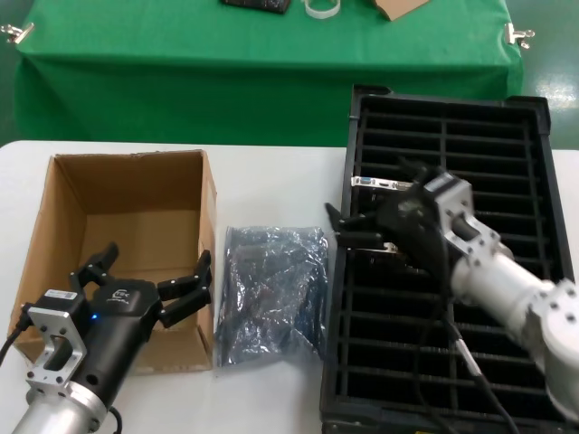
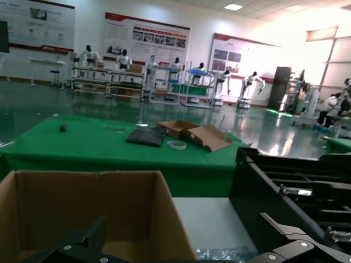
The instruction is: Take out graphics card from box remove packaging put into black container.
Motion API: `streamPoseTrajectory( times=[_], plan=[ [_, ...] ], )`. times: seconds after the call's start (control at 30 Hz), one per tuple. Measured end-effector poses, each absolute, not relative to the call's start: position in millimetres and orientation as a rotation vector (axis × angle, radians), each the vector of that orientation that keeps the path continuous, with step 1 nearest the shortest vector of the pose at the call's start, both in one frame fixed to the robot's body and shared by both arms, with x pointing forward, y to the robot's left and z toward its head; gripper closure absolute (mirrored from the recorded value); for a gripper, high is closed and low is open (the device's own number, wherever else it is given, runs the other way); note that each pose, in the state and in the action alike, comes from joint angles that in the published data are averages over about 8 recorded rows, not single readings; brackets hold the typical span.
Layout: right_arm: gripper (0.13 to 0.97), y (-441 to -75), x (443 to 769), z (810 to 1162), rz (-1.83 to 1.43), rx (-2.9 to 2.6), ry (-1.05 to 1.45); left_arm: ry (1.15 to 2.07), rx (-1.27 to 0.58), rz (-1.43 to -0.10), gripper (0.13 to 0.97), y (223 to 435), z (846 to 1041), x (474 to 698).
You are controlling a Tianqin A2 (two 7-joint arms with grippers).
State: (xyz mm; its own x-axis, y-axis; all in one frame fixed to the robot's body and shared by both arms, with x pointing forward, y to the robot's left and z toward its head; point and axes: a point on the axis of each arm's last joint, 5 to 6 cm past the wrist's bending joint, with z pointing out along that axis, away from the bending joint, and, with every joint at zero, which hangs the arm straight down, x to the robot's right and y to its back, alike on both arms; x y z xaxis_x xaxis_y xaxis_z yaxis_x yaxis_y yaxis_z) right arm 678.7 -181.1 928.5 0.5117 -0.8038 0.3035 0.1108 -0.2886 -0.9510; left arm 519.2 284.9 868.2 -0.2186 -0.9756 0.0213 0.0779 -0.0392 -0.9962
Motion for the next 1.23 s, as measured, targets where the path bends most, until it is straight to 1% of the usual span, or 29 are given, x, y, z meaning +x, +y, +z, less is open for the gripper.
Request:
streamPoseTrajectory(
  times=[0.43, 0.63, 0.83, 0.97, 1.23],
  plan=[
    [0.130, -222.9, 608.3, 879.9, -1.085, -1.430, 0.856, 1.280, -1.097, -1.318, 0.132, 282.8, 861.6, 511.9],
    [0.130, -245.3, 570.7, 865.3, -1.140, -1.357, 0.971, 1.271, -1.110, -1.268, 0.132, 281.9, 858.8, 508.3],
    [0.130, -265.1, 535.7, 857.7, -1.195, -1.300, 1.065, 1.262, -1.119, -1.225, 0.132, 281.1, 856.7, 504.9],
    [0.130, -270.5, 526.1, 856.5, -1.212, -1.286, 1.089, 1.259, -1.121, -1.214, 0.132, 280.8, 856.1, 504.0],
    [0.130, -271.1, 524.9, 856.4, -1.214, -1.285, 1.092, 1.258, -1.122, -1.213, 0.132, 280.8, 856.0, 503.9]
  ],
)
